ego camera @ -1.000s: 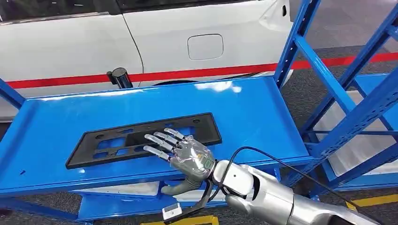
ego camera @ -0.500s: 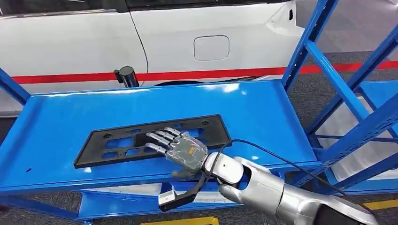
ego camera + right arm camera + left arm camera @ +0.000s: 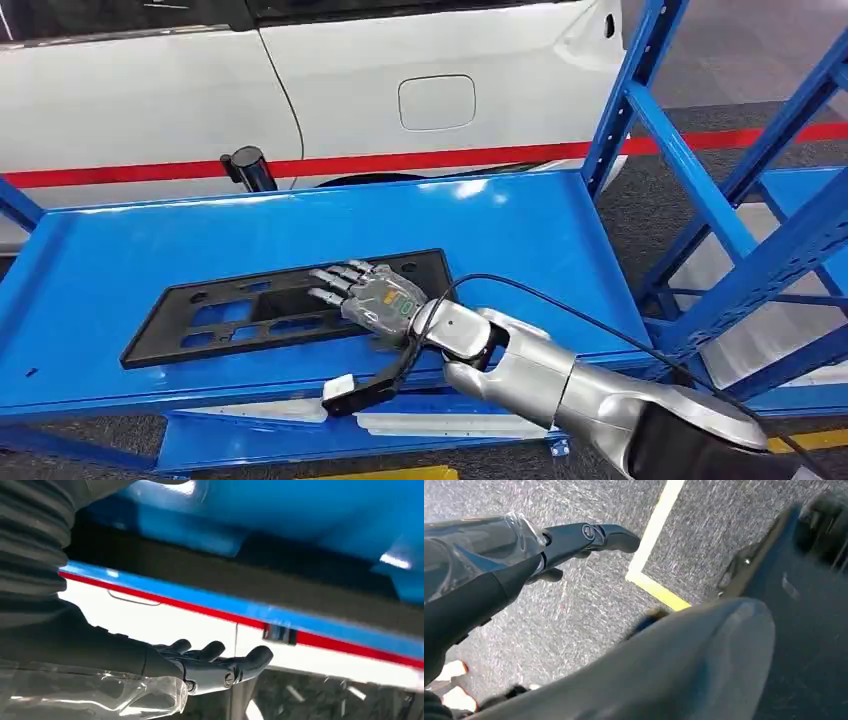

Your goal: Take the parts from the cabinet and place them on the table.

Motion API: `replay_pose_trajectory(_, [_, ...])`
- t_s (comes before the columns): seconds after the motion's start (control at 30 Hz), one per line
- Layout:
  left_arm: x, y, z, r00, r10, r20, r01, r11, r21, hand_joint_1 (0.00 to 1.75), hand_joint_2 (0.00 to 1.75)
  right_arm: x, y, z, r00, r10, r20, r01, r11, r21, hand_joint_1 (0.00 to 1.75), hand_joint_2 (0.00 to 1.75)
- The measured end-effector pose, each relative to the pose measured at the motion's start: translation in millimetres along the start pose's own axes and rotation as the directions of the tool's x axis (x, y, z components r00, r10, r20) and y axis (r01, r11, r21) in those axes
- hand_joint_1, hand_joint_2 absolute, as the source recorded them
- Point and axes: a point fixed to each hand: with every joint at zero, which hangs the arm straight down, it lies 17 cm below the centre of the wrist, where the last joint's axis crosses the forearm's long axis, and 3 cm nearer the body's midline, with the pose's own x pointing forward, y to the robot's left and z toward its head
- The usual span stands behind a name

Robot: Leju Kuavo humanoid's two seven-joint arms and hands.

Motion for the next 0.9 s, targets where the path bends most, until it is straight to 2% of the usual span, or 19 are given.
replay_pose_trajectory(0.33, [4.4,10.3,-1.6,1.0,-0.02,0.004,0.02,1.0,0.013,0.0,0.0,-36.4,20.7,-15.3,0.993,0.045,-0.112,-0.03,0.99,0.135,0.0,1.75])
replay_pose_trajectory(0.37, [4.5,9.8,-1.5,1.0,-0.02,0.004,0.02,1.0,0.011,0.0,0.0,-39.1,24.1,-14.8,0.991,0.049,-0.121,-0.031,0.989,0.148,1.47,1.75])
replay_pose_trajectory(0.4, [3.0,8.2,-1.3,1.0,-0.022,0.002,0.022,1.0,0.007,0.0,0.0,-41.6,27.4,-15.2,0.99,0.055,-0.13,-0.033,0.986,0.165,1.75,1.75])
replay_pose_trajectory(0.53, [3.6,7.2,-1.1,1.0,-0.026,0.004,0.026,1.0,0.003,0.0,0.0,-49.2,33.3,-17.9,0.984,0.079,-0.161,-0.043,0.976,0.215,1.75,1.75])
replay_pose_trajectory(0.9, [5.2,7.8,-1.2,1.0,-0.026,0.007,0.026,1.0,0.004,0.0,0.0,-43.1,32.4,-28.1,0.981,0.097,-0.165,-0.057,0.972,0.229,1.75,1.75])
